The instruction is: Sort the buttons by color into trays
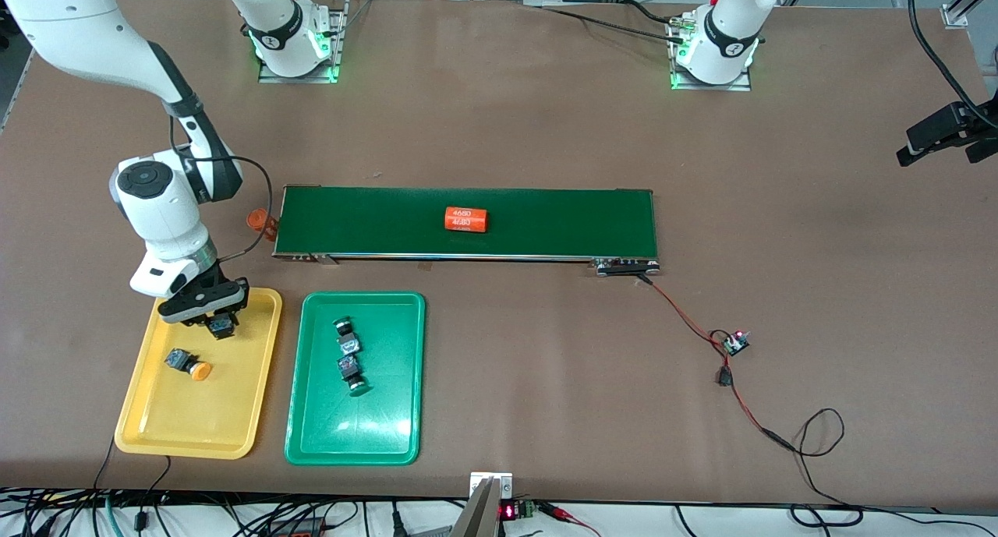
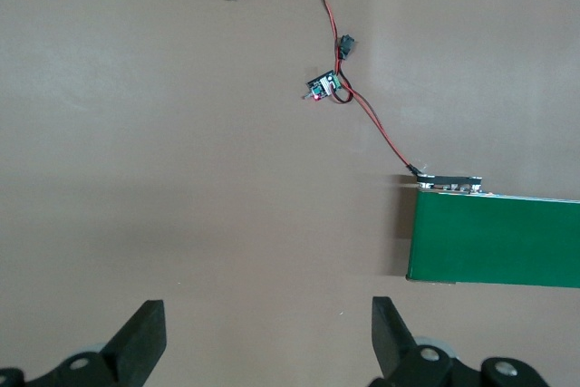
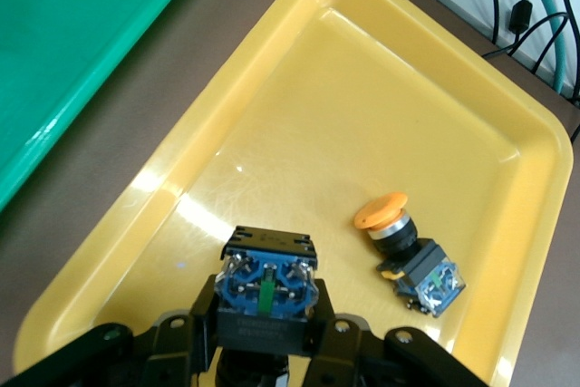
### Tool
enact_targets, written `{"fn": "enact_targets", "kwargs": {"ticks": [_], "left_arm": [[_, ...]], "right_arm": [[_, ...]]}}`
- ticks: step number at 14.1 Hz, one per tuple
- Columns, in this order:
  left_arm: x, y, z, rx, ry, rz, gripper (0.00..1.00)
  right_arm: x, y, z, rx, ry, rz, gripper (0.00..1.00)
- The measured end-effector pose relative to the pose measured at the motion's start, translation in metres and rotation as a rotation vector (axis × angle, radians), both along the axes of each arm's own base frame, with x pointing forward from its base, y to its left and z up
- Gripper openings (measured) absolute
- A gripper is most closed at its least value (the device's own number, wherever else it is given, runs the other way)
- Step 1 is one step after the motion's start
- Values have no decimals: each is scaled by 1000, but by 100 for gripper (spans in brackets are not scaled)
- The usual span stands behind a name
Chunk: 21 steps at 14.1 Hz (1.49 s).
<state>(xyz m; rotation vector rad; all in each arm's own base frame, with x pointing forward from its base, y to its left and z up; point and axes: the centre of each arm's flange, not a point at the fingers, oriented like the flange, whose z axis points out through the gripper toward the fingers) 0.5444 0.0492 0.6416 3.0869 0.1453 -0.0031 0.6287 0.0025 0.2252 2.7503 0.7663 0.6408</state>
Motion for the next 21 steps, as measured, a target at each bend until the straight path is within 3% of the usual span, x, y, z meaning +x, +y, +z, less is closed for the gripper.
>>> {"fn": "enact_targets", "kwargs": {"ticks": [5, 8, 10, 11, 14, 21], "left_arm": [[0, 3, 0, 0, 0, 6, 100], [0, 4, 0, 0, 0, 6, 100], [0, 4, 0, 0, 1, 7, 100], [0, 4, 0, 0, 1, 7, 100], [0, 4, 0, 0, 1, 7, 100], [0, 4, -1, 0, 1, 7, 100]], "right_arm": [[3, 4, -5, 8, -5, 12, 45], [3, 4, -4, 9, -7, 13, 70], [4, 5, -3, 10, -10, 15, 93], [4, 5, -2, 10, -13, 15, 97], [4, 5, 9, 11, -12, -26, 98], [-14, 62, 79, -62, 88, -281, 100]]}}
